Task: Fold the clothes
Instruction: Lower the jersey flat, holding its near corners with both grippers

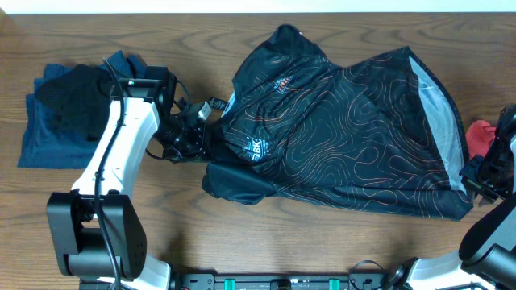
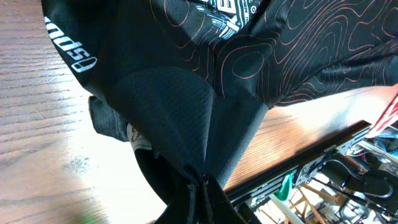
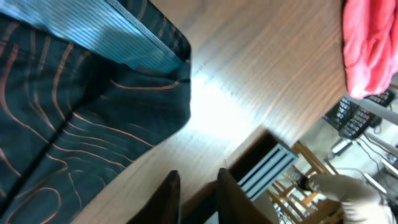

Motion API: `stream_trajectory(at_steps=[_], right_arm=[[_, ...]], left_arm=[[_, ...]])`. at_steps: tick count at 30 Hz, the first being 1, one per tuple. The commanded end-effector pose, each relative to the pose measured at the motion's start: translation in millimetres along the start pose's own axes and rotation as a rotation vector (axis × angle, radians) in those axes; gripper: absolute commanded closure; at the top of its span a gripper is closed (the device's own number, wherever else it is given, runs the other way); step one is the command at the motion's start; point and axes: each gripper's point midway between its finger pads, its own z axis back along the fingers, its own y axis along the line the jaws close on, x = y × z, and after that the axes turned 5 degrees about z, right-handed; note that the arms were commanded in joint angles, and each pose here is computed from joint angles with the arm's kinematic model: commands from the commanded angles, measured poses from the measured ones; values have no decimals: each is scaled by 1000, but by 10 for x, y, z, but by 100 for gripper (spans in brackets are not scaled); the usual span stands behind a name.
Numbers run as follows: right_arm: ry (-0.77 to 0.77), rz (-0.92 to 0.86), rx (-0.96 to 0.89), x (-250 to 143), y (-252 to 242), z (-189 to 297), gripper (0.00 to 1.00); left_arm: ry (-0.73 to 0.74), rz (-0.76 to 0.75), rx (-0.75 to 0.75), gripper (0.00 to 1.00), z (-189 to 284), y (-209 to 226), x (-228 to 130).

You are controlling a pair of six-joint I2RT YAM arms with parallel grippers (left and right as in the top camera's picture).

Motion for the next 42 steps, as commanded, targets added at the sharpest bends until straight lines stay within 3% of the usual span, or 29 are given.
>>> stream_trajectory(at_steps=[1, 7, 12, 21, 28, 32, 42], right_arm=[[4, -17, 19, -11, 29, -40, 77], [-20, -25, 26, 30, 88, -190, 72], [-57, -37, 51, 94, 181, -349, 50], [-98, -50, 99, 149, 318, -535, 34], [-126, -57, 141, 195, 414, -607, 34], [-133, -59, 143, 209, 419, -610, 42], [-206, -78, 172, 395, 470, -569, 44]], left_arm=[[-4, -10, 15, 94, 13, 33, 3], [-4, -11, 15, 94, 12, 33, 4], [-6, -11, 14, 94, 12, 32, 8], [-6, -12, 14, 94, 12, 32, 9], [-6, -11, 14, 94, 12, 32, 9], [-6, -12, 14, 94, 12, 32, 9], [-6, -12, 14, 94, 12, 32, 9]])
